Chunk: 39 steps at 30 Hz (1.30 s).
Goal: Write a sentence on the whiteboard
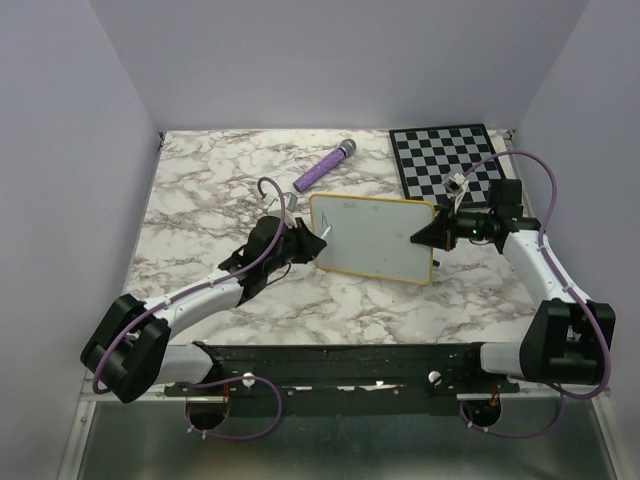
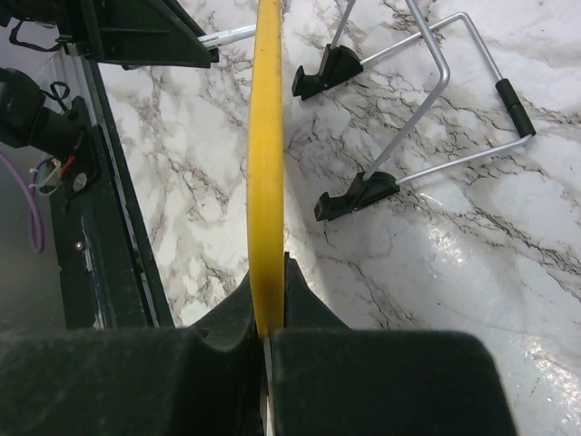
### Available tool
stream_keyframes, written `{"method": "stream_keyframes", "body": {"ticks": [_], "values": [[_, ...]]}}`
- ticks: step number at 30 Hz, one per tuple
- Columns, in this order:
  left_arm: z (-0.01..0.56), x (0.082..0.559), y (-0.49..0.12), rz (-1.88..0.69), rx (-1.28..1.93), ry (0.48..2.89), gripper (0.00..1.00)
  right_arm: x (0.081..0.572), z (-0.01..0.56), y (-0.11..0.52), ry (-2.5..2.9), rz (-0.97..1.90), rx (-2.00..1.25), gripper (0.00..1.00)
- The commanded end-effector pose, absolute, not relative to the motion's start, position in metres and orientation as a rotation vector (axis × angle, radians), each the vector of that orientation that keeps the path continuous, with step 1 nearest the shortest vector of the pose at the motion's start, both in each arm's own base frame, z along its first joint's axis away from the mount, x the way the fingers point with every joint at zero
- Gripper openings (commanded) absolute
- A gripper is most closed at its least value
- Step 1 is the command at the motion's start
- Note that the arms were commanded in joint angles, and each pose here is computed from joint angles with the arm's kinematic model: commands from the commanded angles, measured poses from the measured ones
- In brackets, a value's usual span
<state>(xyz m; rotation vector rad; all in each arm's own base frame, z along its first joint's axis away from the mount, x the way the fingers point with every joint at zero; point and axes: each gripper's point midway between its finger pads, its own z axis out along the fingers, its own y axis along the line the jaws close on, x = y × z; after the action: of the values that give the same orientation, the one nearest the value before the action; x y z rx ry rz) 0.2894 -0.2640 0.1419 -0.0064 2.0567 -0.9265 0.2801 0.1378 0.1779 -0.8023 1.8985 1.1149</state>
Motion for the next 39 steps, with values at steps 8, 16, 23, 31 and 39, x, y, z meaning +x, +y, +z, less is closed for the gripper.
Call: {"method": "stream_keyframes", "body": {"ticks": [8,16,23,31,39], "values": [[0.17,0.306,-0.27,-0.908,0.025,1.997,0.0,0.281,0.172,0.137,1.907,1.091,-0.823,0.01],[0.184,0.31,-0.274,-0.917,0.047,1.977,0.0,0.281,0.173,0.137,1.905,1.089,-0.825,0.01],[0.199,0.287,-0.258,-0.938,0.061,1.935,0.0,0.281,0.171,0.137,1.908,1.091,-0.825,0.01],[0.19,0.261,-0.24,-0.941,0.112,1.919,0.0,0.281,0.171,0.136,1.91,1.088,-0.825,0.01],[0.174,0.24,-0.245,-1.046,0.167,1.88,0.0,0.281,0.172,0.136,1.907,1.086,-0.826,0.01]]}}
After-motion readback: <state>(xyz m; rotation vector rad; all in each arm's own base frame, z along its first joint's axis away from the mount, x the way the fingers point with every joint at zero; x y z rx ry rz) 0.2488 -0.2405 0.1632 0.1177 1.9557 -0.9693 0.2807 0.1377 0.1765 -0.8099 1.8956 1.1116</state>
